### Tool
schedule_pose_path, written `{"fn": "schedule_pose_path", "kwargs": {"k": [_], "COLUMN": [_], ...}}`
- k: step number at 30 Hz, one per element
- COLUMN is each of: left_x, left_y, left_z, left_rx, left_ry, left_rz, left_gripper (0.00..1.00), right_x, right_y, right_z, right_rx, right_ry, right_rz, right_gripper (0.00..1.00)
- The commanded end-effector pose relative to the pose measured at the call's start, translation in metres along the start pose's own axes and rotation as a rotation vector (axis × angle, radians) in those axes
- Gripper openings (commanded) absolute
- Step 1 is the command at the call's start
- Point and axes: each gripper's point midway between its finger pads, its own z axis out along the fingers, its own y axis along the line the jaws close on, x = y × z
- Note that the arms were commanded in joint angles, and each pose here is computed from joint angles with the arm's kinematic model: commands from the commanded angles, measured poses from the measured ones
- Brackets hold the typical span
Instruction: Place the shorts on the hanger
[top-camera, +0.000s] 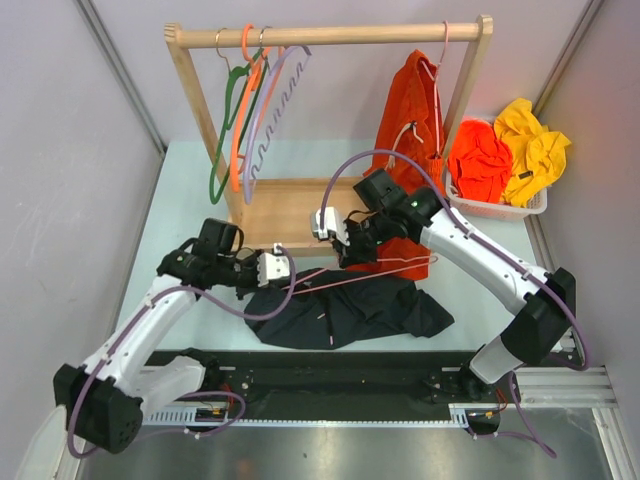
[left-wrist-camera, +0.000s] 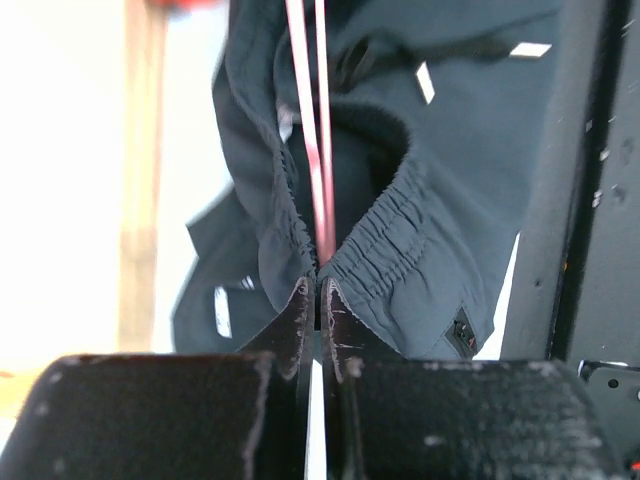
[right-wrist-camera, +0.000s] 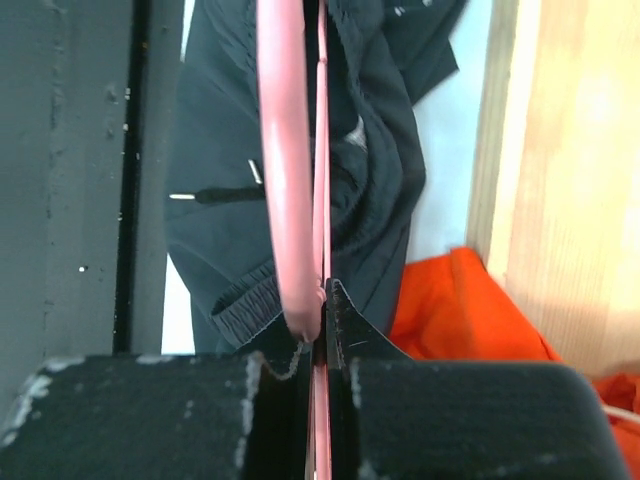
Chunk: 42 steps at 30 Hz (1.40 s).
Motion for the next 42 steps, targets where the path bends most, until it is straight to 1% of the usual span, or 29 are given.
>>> {"fn": "schedule_pose_path", "kwargs": {"k": [1,6,8,9,10,11,12,13,14,15,16,17,18,19,23,24,26,29,31,32,33,35,36,38,39,41,42], "left_x": [-0.052,-0.071,-0.077,-0.076,-0.073,-0.069,-0.061,-0.053,-0.046,-0.040,-0.032,-0.034,-0.030,-0.023,-0.003,0.000,0.011,0.021,0.020,0.015,0.012,-0.005,-0.010,-0.021,-0.024,-0.029,-0.030], "left_y": [-0.006,-0.012,-0.017,-0.021,-0.022,-0.023,-0.029,-0.030,-0.030,-0.034,-0.028,-0.028,-0.028,-0.025,-0.018,-0.018,-0.022,-0.028,-0.022,-0.012,-0.009,-0.007,-0.009,-0.014,-0.016,-0.019,-0.020], "left_z": [-0.020,-0.026,-0.028,-0.028,-0.028,-0.027,-0.026,-0.025,-0.027,-0.028,-0.034,-0.037,-0.040,-0.042,-0.044,-0.045,-0.036,-0.025,-0.018,-0.017,-0.015,-0.013,-0.011,-0.007,-0.007,-0.006,-0.007], "left_rx": [-0.010,0.003,0.018,0.031,0.035,0.033,0.054,0.058,0.056,0.070,0.043,0.040,0.033,0.013,-0.082,-0.102,-0.090,-0.044,-0.042,-0.071,-0.077,-0.069,-0.062,-0.055,-0.053,-0.050,-0.047], "left_ry": [-0.126,-0.152,-0.172,-0.169,-0.159,-0.144,-0.117,-0.084,-0.067,-0.053,-0.052,-0.078,-0.078,-0.072,-0.025,-0.020,-0.003,0.004,-0.007,-0.026,-0.039,-0.096,-0.111,-0.133,-0.142,-0.168,-0.171], "left_rz": [0.156,0.166,0.164,0.155,0.149,0.139,0.113,0.106,0.080,0.047,0.002,-0.017,-0.042,-0.054,-0.022,-0.008,-0.003,-0.032,-0.060,-0.050,-0.085,-0.067,-0.070,-0.020,-0.021,-0.020,-0.036], "left_gripper": [0.00,0.00,0.00,0.02,0.08,0.18,0.42,0.52,0.59,0.70,0.77,0.86,0.89,0.89,0.90,0.90,0.90,0.87,0.81,0.77,0.69,0.57,0.44,0.33,0.24,0.17,0.08], "right_x": [-0.038,-0.061,-0.072,-0.079,-0.080,-0.084,-0.087,-0.088,-0.086,-0.086,-0.086,-0.084,-0.083,-0.082,-0.081,-0.081,-0.082,-0.088,-0.094,-0.095,-0.096,-0.097,-0.099,-0.100,-0.102,-0.104,-0.103], "right_y": [0.009,0.008,0.005,0.004,0.005,0.006,0.004,0.006,0.006,0.008,0.009,0.010,0.011,0.012,0.016,0.016,0.017,0.019,0.024,0.026,0.029,0.033,0.033,0.032,0.030,0.026,0.025], "right_z": [-0.008,-0.007,-0.008,-0.008,-0.006,-0.007,-0.007,-0.006,-0.004,-0.005,-0.004,-0.003,-0.003,-0.002,0.001,0.003,0.003,0.002,0.001,0.001,0.003,0.005,0.006,0.008,0.008,0.008,0.008], "right_rx": [-0.017,-0.007,0.011,0.012,0.006,0.005,0.010,0.007,0.004,0.001,-0.002,-0.008,-0.009,-0.013,-0.031,-0.035,-0.039,-0.042,-0.047,-0.054,-0.064,-0.078,-0.075,-0.070,-0.060,-0.043,-0.036], "right_ry": [-0.098,-0.158,-0.203,-0.233,-0.244,-0.262,-0.279,-0.284,-0.286,-0.292,-0.293,-0.294,-0.294,-0.294,-0.295,-0.294,-0.298,-0.318,-0.333,-0.335,-0.337,-0.342,-0.348,-0.351,-0.359,-0.363,-0.361], "right_rz": [-0.120,-0.122,-0.096,-0.100,-0.075,-0.071,-0.076,-0.067,-0.064,-0.066,-0.069,-0.064,-0.064,-0.063,-0.067,-0.066,-0.068,-0.076,-0.101,-0.108,-0.115,-0.121,-0.130,-0.132,-0.138,-0.139,-0.134], "right_gripper": [0.00,0.00,0.00,0.00,0.00,0.00,0.00,0.00,0.00,0.00,0.00,0.00,0.00,0.00,0.00,0.00,0.00,0.00,0.00,0.00,0.00,0.00,0.00,0.00,0.00,0.00,0.00]}}
